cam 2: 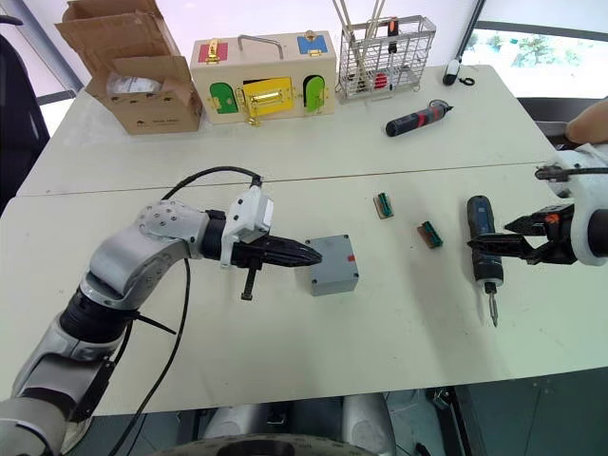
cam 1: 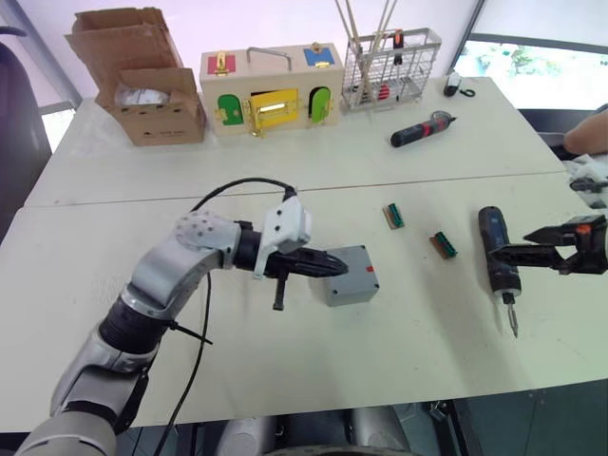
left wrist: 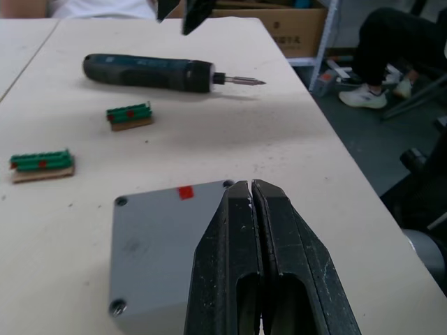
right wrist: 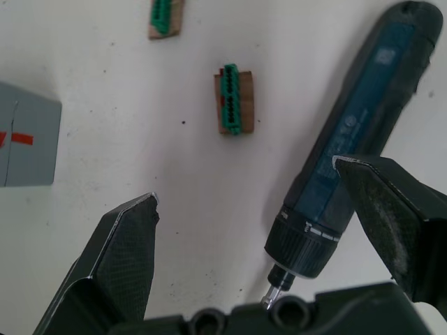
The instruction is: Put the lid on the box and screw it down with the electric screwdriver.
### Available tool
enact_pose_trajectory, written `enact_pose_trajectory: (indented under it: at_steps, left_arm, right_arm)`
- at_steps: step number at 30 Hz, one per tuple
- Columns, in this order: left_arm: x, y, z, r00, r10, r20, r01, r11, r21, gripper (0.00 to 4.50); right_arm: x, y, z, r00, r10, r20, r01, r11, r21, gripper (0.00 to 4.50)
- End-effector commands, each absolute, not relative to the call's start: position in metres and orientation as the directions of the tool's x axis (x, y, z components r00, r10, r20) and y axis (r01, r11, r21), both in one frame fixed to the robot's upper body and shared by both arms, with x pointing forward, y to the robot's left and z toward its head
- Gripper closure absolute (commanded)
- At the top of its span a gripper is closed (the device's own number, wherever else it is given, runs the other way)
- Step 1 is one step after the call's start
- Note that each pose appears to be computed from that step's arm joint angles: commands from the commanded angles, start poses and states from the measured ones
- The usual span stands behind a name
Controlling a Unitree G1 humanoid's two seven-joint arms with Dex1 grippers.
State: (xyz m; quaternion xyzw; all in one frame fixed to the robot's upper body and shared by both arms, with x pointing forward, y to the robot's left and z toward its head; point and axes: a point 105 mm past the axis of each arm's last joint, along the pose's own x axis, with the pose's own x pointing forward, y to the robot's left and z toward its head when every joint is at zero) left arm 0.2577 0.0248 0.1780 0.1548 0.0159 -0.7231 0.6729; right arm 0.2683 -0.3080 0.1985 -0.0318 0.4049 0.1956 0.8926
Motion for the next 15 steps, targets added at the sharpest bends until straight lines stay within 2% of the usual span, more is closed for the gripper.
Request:
enact_pose_trajectory:
  at_steps: [1, 6, 10, 13, 15]
  left_arm:
    - [0.250, 0.019, 0.187, -0.064, -0.969, -0.240, 0.958, -0.127, 0.258, 4.50]
    - [0.242, 0.019, 0.177, -0.046, -0.959, -0.279, 0.951, -0.127, 0.281, 4.50]
    - [0.241, 0.022, 0.175, -0.001, -0.961, -0.275, 0.956, -0.082, 0.282, 4.50]
    - [0.241, 0.021, 0.174, 0.033, -0.965, -0.261, 0.959, -0.043, 0.280, 4.50]
    - [0.239, 0.020, 0.174, 0.047, -0.967, -0.249, 0.962, -0.023, 0.271, 4.50]
  right_arm:
    - [0.270, -0.314, 0.194, 0.571, 0.312, -0.759, -0.281, 0.943, 0.176, 0.05]
    - [0.284, -0.326, 0.176, 0.515, 0.267, -0.815, -0.185, 0.962, 0.199, 0.05]
    - [0.285, -0.335, 0.163, 0.439, 0.220, -0.871, -0.147, 0.974, 0.172, 0.05]
    - [0.283, -0.333, 0.150, 0.369, 0.239, -0.898, -0.147, 0.969, 0.198, 0.05]
    - [0.286, -0.336, 0.141, 0.343, 0.214, -0.915, -0.138, 0.975, 0.176, 0.05]
